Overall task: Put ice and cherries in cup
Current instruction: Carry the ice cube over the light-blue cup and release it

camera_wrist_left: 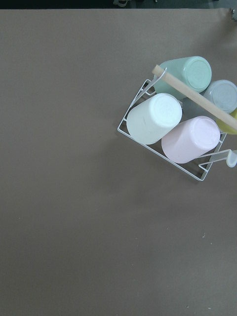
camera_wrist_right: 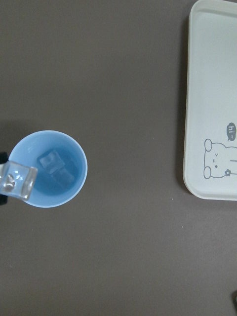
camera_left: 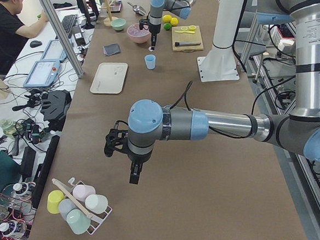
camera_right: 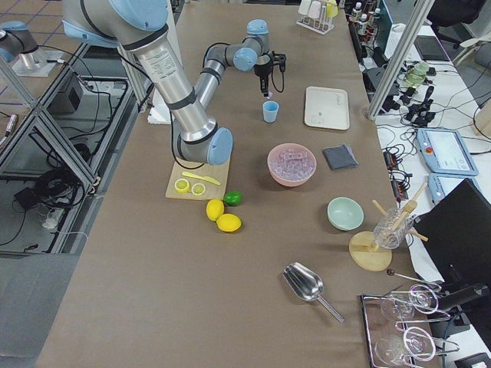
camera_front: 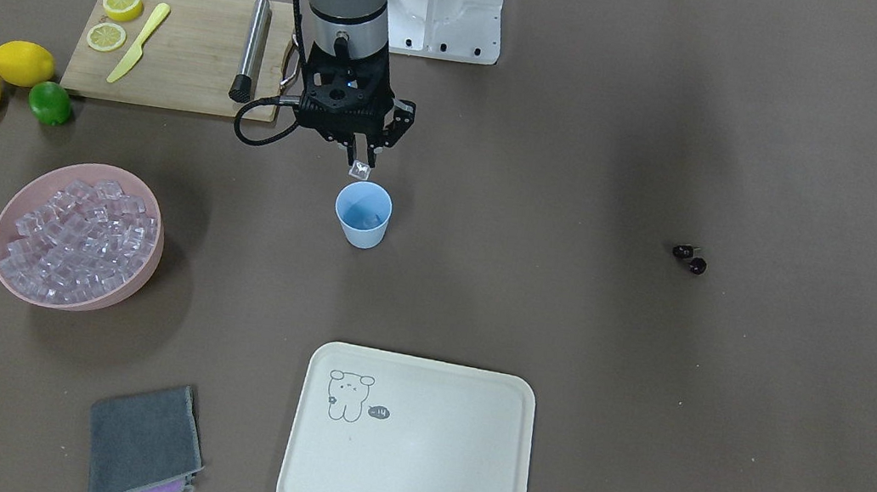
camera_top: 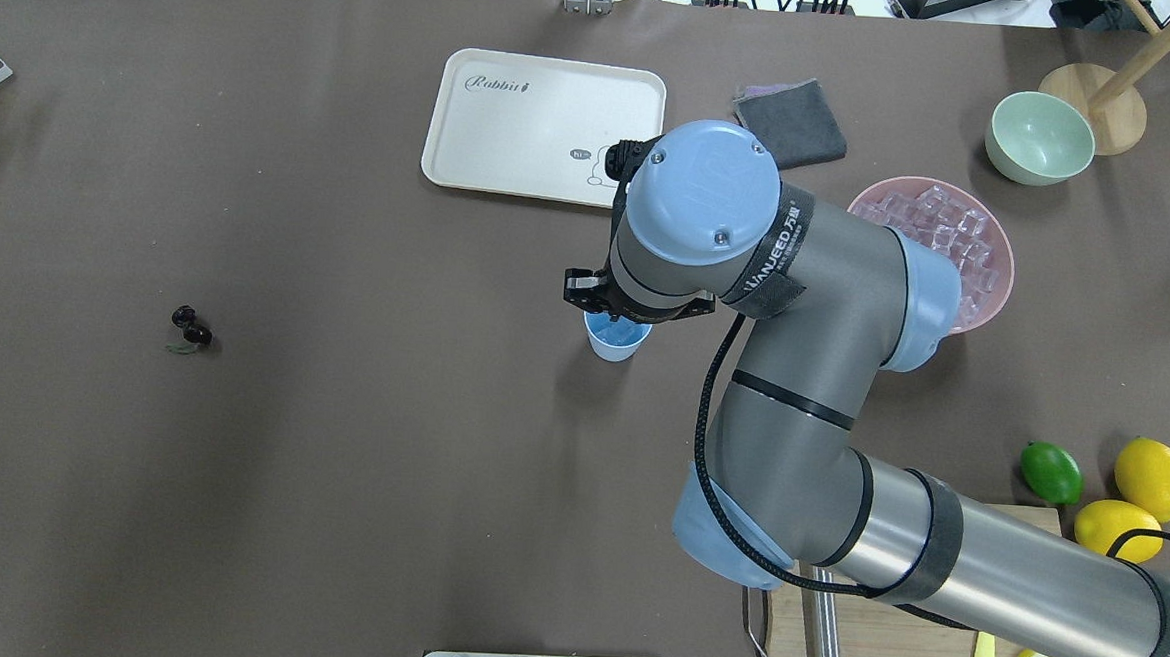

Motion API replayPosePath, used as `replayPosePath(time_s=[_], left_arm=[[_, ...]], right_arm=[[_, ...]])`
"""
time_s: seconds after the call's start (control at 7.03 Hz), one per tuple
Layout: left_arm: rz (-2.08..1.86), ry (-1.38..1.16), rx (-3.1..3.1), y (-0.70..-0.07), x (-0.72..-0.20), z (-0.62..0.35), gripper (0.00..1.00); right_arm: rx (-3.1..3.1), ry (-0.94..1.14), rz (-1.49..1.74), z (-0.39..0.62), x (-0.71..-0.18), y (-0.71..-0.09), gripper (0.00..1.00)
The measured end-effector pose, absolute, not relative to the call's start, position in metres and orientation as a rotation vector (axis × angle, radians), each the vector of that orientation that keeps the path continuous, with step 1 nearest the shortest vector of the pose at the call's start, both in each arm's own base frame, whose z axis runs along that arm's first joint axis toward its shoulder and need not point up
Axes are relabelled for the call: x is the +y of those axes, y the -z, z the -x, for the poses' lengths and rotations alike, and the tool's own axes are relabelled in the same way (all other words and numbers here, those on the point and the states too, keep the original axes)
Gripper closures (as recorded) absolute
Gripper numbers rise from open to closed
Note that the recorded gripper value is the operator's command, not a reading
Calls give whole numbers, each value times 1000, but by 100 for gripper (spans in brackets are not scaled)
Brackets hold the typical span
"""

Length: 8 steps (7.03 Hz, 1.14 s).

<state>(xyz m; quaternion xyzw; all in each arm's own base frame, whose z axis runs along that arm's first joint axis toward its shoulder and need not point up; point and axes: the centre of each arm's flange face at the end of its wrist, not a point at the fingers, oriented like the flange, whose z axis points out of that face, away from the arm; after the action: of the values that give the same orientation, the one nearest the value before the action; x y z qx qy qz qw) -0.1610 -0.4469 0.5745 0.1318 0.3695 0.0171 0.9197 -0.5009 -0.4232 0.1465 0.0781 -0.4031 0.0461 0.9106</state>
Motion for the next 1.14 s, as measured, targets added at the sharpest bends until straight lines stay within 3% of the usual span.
replayPosePath(time_s=[0.14, 0.28, 0.43, 0.85, 1.14], left_arm=[[-271, -36, 759, -574, -446, 161, 2], [-271, -35, 760, -575, -446, 161, 2], [-270, -35, 760, -575, -446, 161, 2], [-272, -36, 759, -574, -445, 161, 2], [-283, -44, 757, -567, -451, 160, 2]], right_arm=[[-825, -95, -161, 505, -424, -147, 65], [-824, -95, -161, 506, -424, -147, 11], [-824, -94, -161, 507, -424, -147, 2], [-828, -94, -172, 499, -430, -147, 2], [-808, -37, -173, 449, -473, -175, 1]])
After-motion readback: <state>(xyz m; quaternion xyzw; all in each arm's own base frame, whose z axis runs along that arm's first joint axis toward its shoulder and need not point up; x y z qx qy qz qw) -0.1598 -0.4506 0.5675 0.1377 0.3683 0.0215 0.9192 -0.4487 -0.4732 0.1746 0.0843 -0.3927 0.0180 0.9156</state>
